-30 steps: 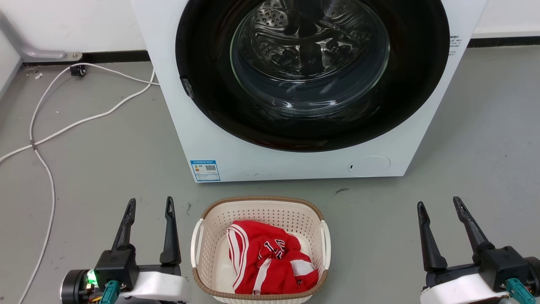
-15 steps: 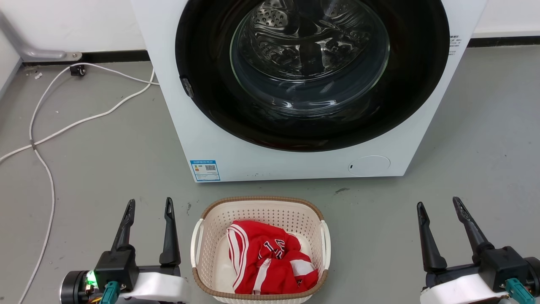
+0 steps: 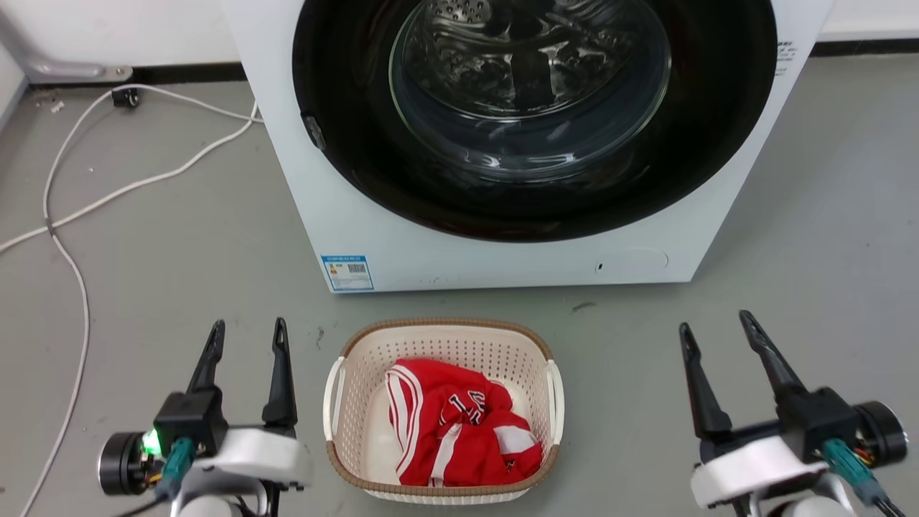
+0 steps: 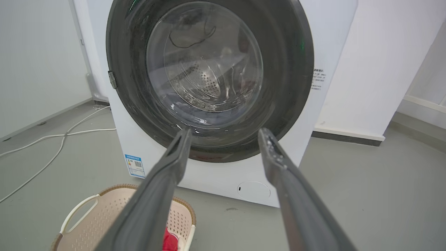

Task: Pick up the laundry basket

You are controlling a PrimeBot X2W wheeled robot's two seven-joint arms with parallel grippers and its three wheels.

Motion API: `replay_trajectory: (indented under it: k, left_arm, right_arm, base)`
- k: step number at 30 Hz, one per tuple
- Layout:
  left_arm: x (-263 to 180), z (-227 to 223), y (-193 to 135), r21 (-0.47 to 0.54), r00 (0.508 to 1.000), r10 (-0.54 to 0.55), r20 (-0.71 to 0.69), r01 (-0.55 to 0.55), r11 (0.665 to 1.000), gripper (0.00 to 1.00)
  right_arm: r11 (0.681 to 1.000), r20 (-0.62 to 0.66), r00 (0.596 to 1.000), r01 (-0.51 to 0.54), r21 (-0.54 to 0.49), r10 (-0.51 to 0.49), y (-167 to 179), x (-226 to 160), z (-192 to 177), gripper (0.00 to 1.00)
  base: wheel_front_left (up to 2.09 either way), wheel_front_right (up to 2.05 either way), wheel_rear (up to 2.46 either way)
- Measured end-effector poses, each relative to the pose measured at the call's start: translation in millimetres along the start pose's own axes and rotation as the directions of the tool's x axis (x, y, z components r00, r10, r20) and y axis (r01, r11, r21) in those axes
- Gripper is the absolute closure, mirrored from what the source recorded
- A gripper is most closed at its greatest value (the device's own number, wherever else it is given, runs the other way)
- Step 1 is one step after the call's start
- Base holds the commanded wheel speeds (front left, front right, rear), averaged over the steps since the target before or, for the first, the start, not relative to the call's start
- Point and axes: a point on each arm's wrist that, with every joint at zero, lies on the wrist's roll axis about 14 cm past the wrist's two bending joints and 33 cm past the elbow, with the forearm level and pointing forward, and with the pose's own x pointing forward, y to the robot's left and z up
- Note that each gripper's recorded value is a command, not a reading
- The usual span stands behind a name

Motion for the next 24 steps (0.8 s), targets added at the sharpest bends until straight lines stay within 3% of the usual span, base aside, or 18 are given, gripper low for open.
replay_trajectory:
  k: [6, 13, 24]
  left_arm:
    - [24.5, -36.4, 3.8, 0.008, 0.994, -0.03, -0.109, 0.031, 0.999, 0.0]
    - [52.8, -85.5, 6.0, 0.021, 0.965, -0.061, -0.255, 0.069, 0.997, 0.0]
    - [78.7, -170.4, 6.7, 0.027, 0.866, -0.09, -0.492, 0.119, 0.993, 0.0]
  right_arm:
    - [0.998, -0.101, 0.993, -0.068, -0.002, 0.068, 17.5, 21.4, -35.5, 0.0]
    - [0.99, -0.281, 0.95, -0.143, -0.007, 0.136, 31.7, 39.3, -96.7, 0.0]
    - [0.971, -0.551, 0.807, -0.24, 0.022, 0.212, 41.9, 44.4, -190.4, 0.0]
  base:
    - [0.0, 0.0, 0.0]
    - [0.0, 0.0, 0.0]
    - [0.0, 0.0, 0.0]
